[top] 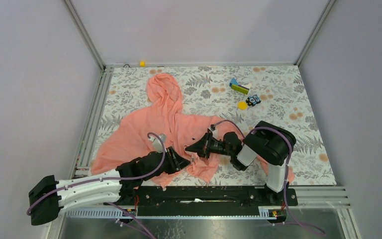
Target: Zip up the jacket
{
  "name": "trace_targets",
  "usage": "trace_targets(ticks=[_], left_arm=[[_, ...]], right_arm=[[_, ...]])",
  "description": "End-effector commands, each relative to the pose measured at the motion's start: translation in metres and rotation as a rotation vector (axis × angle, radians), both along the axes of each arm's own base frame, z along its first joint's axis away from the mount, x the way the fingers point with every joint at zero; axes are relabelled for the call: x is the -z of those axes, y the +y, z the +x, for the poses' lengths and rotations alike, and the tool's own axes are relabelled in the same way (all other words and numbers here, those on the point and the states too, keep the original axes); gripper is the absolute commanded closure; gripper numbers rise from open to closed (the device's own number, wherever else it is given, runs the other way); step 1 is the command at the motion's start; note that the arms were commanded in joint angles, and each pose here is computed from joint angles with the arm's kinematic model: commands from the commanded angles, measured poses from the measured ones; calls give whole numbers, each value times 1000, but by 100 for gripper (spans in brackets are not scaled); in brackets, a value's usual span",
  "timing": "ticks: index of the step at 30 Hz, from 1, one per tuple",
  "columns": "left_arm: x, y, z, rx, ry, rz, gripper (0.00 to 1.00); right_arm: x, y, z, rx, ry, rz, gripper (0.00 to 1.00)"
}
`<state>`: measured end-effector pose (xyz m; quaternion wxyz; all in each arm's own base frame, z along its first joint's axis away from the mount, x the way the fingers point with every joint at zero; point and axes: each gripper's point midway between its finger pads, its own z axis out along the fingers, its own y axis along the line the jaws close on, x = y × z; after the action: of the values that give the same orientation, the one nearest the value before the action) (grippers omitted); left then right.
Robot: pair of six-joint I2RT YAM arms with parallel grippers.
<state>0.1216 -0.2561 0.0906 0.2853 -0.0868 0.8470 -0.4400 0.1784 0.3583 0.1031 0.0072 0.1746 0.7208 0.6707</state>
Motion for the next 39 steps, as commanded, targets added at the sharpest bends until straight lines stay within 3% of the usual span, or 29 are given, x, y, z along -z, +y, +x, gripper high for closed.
trace_targets(ticks=[1, 9, 17, 20, 26, 31, 33, 34, 39], left_arm=[[-19, -6, 11, -80, 11, -89, 65], [-10, -9, 17, -126, 55, -83, 64], [-13, -14, 25, -142, 12, -122, 79], [-17, -15, 24, -125, -12, -165, 71], [-20, -11, 22, -121, -28, -189, 68], [-24, -13, 24, -120, -52, -194, 79], [-27, -16, 25, -106, -71, -202, 88], [-27, -17, 24, -92, -79, -194, 98], [-22, -17, 22, -47, -136, -128, 100]], right_arm=[[-52, 1, -1, -16, -170, 150, 100], [-54, 0, -2, -18, -173, 154, 100], [-53, -2, -4, -14, -172, 151, 100], [-51, -3, -4, -14, -169, 146, 100], [-49, -2, -4, -15, -168, 142, 100], [-51, 0, -4, -17, -171, 147, 100], [-49, 0, -4, -16, -171, 143, 100], [-48, 1, -3, -17, -172, 141, 100], [-47, 5, -1, -21, -179, 142, 100]])
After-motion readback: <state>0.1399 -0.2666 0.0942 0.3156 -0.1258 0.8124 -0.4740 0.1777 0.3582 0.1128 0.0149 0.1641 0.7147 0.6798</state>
